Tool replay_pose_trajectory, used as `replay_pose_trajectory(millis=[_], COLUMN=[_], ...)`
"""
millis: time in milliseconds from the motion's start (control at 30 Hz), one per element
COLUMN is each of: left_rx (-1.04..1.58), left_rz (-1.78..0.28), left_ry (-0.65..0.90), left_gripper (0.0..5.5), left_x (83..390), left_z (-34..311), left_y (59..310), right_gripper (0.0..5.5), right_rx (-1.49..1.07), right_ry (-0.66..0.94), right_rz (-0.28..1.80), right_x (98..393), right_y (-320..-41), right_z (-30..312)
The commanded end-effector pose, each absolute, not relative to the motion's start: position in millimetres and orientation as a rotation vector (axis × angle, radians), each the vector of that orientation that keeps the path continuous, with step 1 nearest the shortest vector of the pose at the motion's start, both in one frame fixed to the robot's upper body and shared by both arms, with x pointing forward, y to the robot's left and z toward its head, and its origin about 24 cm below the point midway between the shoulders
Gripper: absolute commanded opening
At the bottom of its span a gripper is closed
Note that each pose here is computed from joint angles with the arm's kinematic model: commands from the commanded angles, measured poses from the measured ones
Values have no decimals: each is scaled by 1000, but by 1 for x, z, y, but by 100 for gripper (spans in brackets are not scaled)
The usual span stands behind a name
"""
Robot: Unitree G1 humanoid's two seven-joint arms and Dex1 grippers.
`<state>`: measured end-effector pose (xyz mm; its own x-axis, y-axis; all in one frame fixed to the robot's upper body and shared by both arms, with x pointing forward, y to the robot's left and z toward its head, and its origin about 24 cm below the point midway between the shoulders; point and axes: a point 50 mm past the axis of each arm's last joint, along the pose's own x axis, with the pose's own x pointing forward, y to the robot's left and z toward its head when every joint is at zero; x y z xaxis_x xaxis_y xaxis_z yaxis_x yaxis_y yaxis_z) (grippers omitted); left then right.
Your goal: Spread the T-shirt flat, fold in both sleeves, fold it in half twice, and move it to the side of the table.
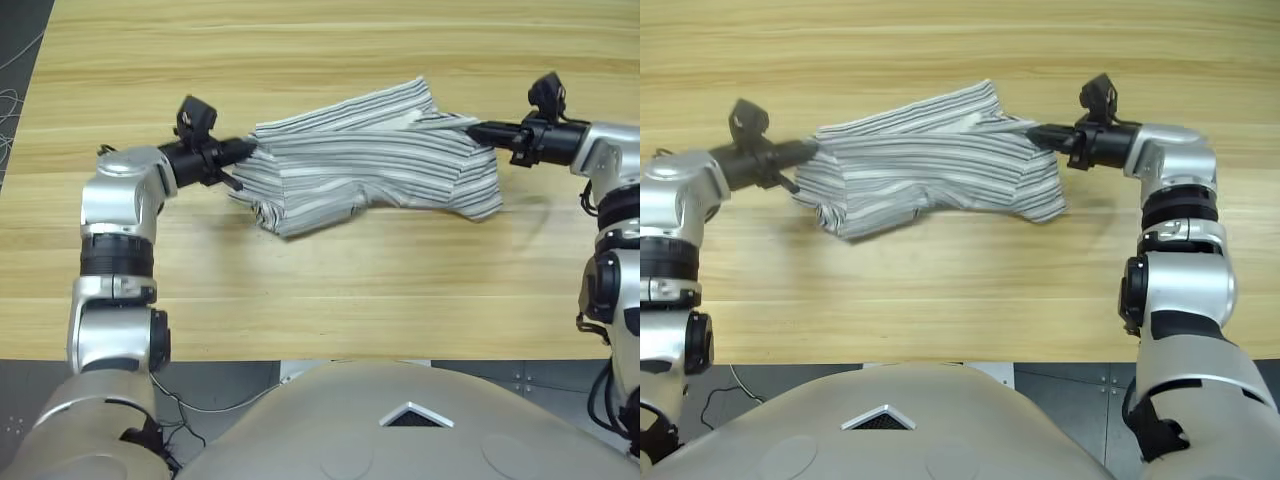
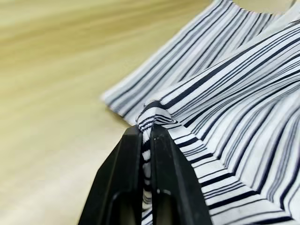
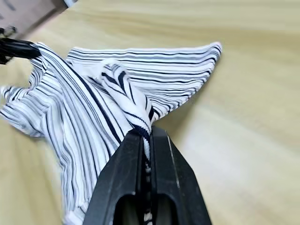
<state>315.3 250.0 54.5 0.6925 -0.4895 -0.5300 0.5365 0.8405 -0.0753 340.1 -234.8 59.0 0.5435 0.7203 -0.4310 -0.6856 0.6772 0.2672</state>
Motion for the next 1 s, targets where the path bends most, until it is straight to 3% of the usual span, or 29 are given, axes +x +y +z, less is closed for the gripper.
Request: replay_pose_trajectory(millis=[33, 167, 267, 400, 633, 800, 1000], left_rx=[167, 181, 153, 55, -40, -13, 106], left_rz=[-469, -488, -636, -950, -1382, -1437, -1475], left_ry=[502, 450, 401, 367, 433, 600, 823], left_gripper=[12, 12, 12, 12, 12, 12, 12], left_x=[340, 347, 339, 302, 221, 193, 163], left_z=[65, 73, 81, 95, 107, 86, 51], left_y=[254, 249, 234, 210, 164, 168, 186], right_gripper=[10, 10, 10, 10, 10, 10, 10], right_rx=[-17, -52, -27, 42, 10, -341, -462], right_ry=[467, 433, 418, 411, 518, 772, 788], right_rz=[750, 799, 918, 1173, 1538, 1562, 1551], right_x=[355, 356, 350, 330, 257, 229, 228], right_y=[-229, -224, -224, -223, -218, -237, -236], right_z=[68, 71, 76, 90, 98, 58, 37])
